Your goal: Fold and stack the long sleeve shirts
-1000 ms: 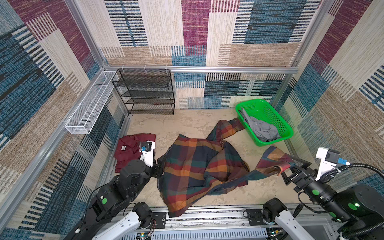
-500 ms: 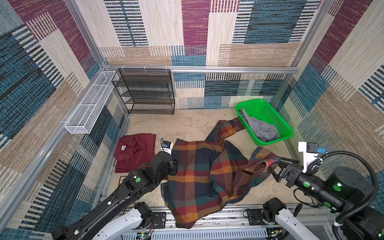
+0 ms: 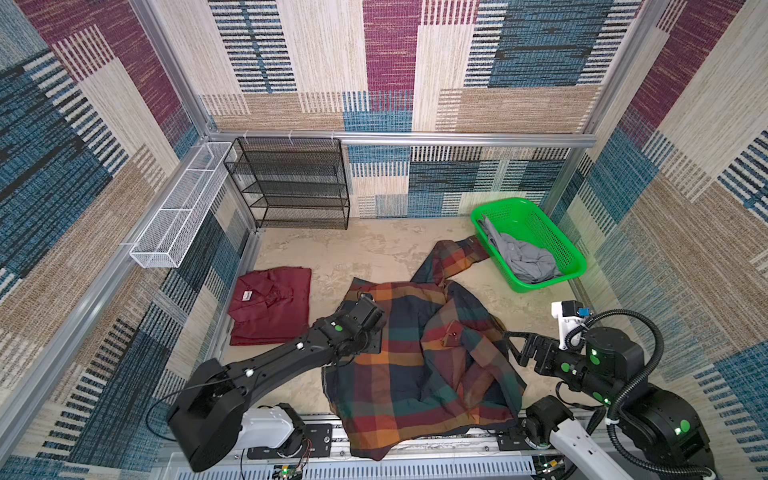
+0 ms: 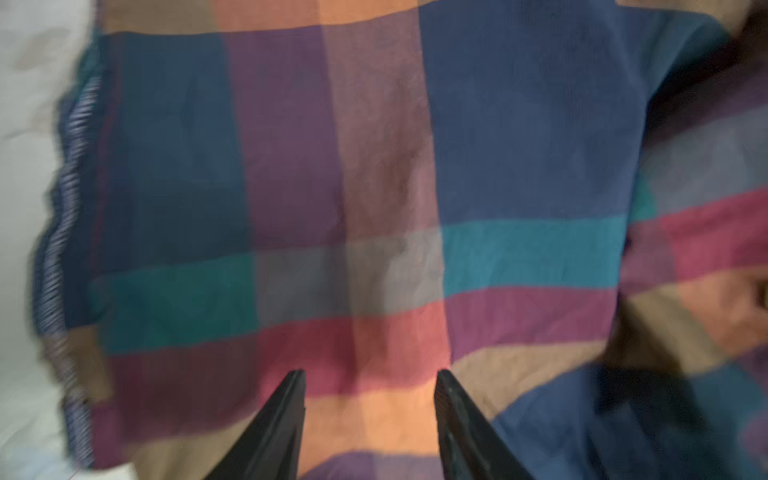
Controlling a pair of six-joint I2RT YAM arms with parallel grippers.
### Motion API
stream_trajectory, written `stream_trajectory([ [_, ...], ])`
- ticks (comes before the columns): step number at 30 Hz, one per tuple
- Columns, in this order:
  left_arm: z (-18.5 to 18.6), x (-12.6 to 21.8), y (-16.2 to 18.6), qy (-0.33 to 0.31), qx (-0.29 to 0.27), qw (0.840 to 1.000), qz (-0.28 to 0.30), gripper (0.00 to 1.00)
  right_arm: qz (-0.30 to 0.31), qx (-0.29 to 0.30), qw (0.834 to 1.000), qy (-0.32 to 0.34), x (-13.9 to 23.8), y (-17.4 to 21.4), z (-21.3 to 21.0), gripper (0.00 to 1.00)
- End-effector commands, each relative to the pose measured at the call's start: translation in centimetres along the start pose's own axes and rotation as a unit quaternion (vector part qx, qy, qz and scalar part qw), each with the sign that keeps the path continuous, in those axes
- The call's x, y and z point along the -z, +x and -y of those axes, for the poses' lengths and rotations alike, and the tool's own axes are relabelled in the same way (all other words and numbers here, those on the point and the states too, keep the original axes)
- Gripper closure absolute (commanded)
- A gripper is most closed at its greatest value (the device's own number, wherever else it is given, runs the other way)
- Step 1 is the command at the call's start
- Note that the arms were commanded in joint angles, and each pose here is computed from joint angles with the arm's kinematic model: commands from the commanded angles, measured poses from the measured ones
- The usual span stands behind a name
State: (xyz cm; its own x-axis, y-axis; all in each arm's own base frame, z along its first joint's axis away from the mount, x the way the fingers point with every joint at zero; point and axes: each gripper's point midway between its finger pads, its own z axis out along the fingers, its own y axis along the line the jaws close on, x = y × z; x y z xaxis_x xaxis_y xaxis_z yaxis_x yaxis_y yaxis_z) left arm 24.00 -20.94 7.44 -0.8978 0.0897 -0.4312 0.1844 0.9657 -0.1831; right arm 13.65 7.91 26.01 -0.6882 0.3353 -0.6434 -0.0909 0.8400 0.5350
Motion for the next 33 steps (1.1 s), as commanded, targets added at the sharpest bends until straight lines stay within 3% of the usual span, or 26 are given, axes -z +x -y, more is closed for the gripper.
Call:
stream_trajectory([
  [1,1.3,-1.6,-0.9,0.014,0.011,1.0,-0.016,0.46,0.022,0.005,1.0,0.0,0.0,-0.9,-0.1,0.02],
  [6,-1.1,-4.6,-0.9,0.005,0.051,0.998,-0.048,0.47,0.002,0.01,1.0,-0.024,-2.7,-0.4,-0.8,0.03],
  [12,-5.5,-5.8,-1.6,-0.015,0.112,0.992,-0.058,0.5,0.003,0.031,1.0,-0.001,-9.1,-3.0,-1.1,0.07],
  [16,-7.2,-4.5,-3.0,-0.044,0.116,0.992,-0.033,0.51,-0.002,0.038,0.999,0.014,-14.1,-5.2,-1.7,0.08],
  [20,-8.2,-2.3,-4.5,-0.046,0.132,0.99,-0.003,0.5,0.007,0.052,0.995,0.084,-19.5,-8.4,-0.7,0.08],
  [25,-9.1,2.0,-7.5,-0.063,0.12,0.989,0.054,0.41,0.023,0.088,0.988,0.122,-25.5,-13.6,-1.9,0.08],
  [28,-9.7,2.3,-8.8,-0.064,0.125,0.989,0.048,0.4,-0.003,0.106,0.984,0.141,-29.8,-14.4,-1.8,0.07],
  [33,-10.9,0.5,-11.3,-0.079,0.131,0.988,0.015,0.39,-0.029,0.113,0.986,0.116,-35.2,-14.6,-2.2,0.08],
])
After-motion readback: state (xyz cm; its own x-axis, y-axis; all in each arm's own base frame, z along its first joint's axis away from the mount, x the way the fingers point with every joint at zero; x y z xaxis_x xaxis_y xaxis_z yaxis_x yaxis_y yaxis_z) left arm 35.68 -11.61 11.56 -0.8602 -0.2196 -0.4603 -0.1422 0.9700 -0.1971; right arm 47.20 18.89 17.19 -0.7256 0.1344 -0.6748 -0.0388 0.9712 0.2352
